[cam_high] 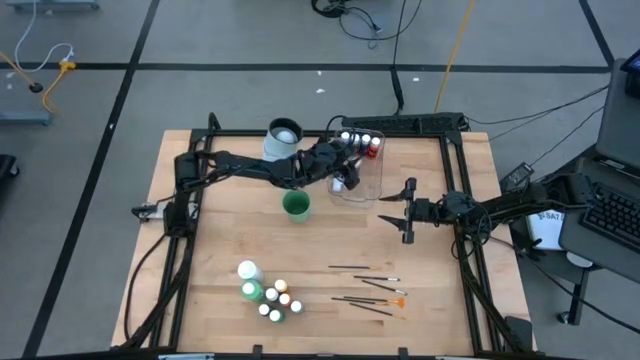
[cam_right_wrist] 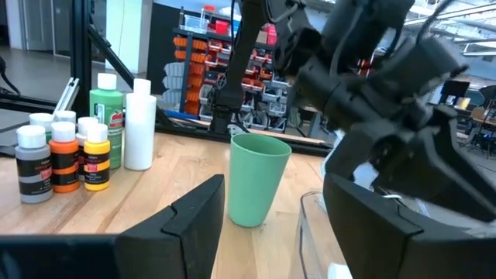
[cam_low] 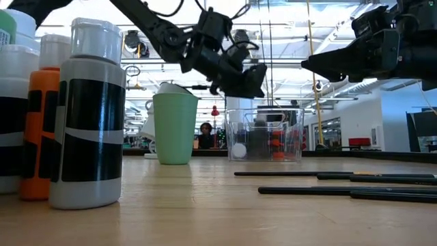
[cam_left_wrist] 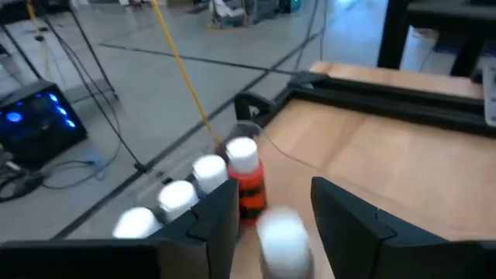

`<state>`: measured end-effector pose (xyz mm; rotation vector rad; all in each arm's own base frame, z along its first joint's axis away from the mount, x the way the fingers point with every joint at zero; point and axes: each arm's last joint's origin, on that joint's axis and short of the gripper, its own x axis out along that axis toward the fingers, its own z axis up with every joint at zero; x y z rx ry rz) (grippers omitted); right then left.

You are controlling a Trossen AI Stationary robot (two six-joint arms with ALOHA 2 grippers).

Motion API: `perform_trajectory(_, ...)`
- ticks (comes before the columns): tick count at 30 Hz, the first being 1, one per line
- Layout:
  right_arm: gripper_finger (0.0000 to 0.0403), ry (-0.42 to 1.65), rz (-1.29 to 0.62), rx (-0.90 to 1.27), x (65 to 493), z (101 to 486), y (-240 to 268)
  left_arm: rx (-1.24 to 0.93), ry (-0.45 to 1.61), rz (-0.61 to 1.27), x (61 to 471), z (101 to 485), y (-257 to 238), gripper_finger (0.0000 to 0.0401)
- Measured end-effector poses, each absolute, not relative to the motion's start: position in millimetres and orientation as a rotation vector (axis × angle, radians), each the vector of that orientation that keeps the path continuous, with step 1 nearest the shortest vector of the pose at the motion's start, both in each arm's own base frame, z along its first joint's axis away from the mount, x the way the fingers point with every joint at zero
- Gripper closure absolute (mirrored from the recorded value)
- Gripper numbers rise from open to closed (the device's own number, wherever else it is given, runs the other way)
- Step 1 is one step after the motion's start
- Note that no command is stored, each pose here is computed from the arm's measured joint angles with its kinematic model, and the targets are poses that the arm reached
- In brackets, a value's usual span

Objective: Pick & Place Paint Supplies
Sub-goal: Put the gold paintbrush into the green cup

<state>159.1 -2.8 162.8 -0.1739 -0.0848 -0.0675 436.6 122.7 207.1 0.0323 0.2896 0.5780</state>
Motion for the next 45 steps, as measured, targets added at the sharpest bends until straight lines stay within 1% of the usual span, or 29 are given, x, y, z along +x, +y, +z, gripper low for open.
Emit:
perform_trajectory(1, 0.019, -0.09, -0.068, -0.174, 159, 163, -3, 0.033, 0.285, 0.584, 436, 209, 123, 0.0235)
perform_trajectory(3, 0.019, -0.099, -0.069, -0.174, 159, 164, -3, 0.033, 0.298, 0.591, 435, 208, 125, 0.0251)
perform_trajectory(8, 0.019, -0.096, -0.068, -0.168, 159, 164, -3, 0.027, 0.389, 0.609, 432, 193, 133, 0.0336)
perform_trajectory(11, 0.019, -0.085, -0.067, -0.167, 159, 163, -3, 0.036, 0.398, 0.602, 432, 193, 132, 0.0383)
perform_trajectory(12, 0.019, -0.083, -0.068, -0.168, 159, 163, -3, 0.045, 0.402, 0.592, 432, 194, 131, 0.0392)
perform_trajectory(18, 0.019, -0.072, -0.069, -0.169, 159, 162, -3, 0.062, 0.391, 0.592, 432, 198, 129, 0.0399)
perform_trajectory(22, 0.019, -0.067, -0.069, -0.166, 159, 161, -3, 0.074, 0.457, 0.595, 429, 193, 131, 0.04)
perform_trajectory(24, 0.019, -0.057, -0.068, -0.161, 159, 160, -3, 0.096, 0.51, 0.581, 421, 201, 128, 0.04)
perform_trajectory(26, 0.019, -0.043, -0.066, -0.16, 159, 159, -3, 0.116, 0.487, 0.568, 413, 223, 119, 0.04)
perform_trajectory(30, 0.019, -0.033, -0.065, -0.16, 160, 158, -3, 0.186, 0.378, 0.566, 370, 278, 89, 0.04)
perform_trajectory(33, 0.019, -0.032, -0.064, -0.145, 160, 157, -3, 0.212, 0.256, 0.563, 315, 309, 69, 0.0401)
perform_trajectory(35, 0.019, -0.027, -0.063, -0.132, 160, 157, -3, 0.187, 0.136, 0.577, 270, 320, 63, 0.0401)
perform_trajectory(37, 0.019, -0.029, -0.063, -0.127, 160, 157, -3, 0.155, 0.069, 0.514, 229, 308, 60, 0.0401)
perform_trajectory(39, 0.019, -0.033, -0.064, -0.128, 160, 157, -3, 0.124, 0.017, 0.435, 197, 286, 56, 0.0401)
perform_trajectory(43, 0.019, -0.09, -0.07, -0.138, 159, 163, -3, 0.044, -0.043, 0.482, 156, 231, 52, 0.0401)
perform_trajectory(45, 0.019, -0.119, -0.073, -0.139, 159, 166, -3, 0.051, -0.106, 0.479, 143, 215, 48, 0.0401)
